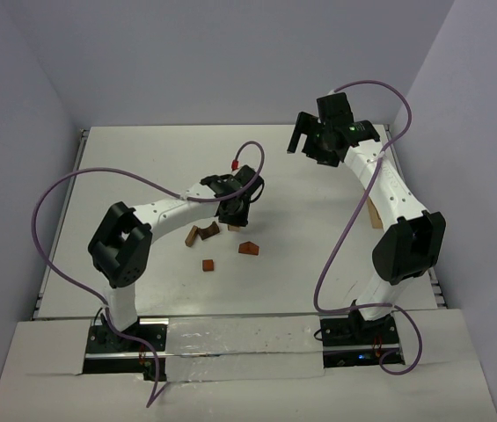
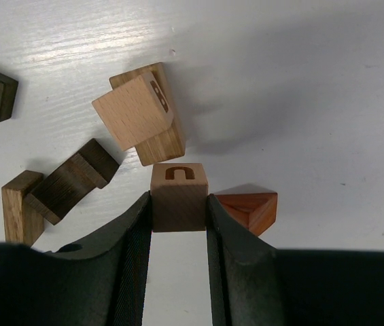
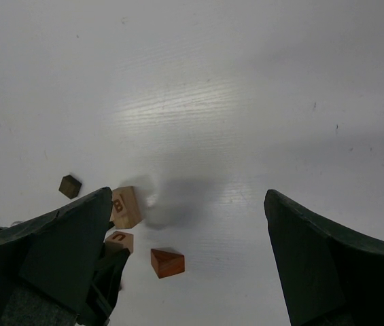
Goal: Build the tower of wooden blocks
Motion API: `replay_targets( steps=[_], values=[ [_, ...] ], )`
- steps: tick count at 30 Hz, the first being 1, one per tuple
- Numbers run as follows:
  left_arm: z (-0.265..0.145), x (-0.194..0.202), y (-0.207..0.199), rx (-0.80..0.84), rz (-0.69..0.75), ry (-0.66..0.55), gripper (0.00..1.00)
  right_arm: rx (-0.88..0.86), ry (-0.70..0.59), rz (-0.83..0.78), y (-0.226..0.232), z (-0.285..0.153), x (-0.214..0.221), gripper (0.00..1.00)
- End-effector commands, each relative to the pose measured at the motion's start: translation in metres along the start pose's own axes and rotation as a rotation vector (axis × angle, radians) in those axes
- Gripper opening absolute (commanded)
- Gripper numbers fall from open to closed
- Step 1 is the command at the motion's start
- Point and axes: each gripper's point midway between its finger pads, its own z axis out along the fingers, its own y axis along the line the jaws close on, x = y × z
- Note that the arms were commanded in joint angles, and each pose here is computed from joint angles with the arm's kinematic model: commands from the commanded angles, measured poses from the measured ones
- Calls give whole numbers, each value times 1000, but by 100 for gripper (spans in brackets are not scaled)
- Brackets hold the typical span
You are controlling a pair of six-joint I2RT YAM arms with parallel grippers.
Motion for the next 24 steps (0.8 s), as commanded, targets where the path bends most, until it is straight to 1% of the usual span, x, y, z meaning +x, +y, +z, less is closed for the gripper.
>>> replay_targets(
  steps=[1,4,11,24],
  values=[
    [-3,-19,3,-8,-34,-34,0,-27,-53,7,4,-12,-13,100],
    [-2,-20,6,-15,-39,-35,0,-48,-38,6,8,-12,-11,100],
    [1,-26,8,4,-74,-46,0,-49,-37,4,8,-12,-10,100],
    [7,-30,10,-10,-94,-42,0,-53,-30,5,7,-11,-7,100]
  ],
)
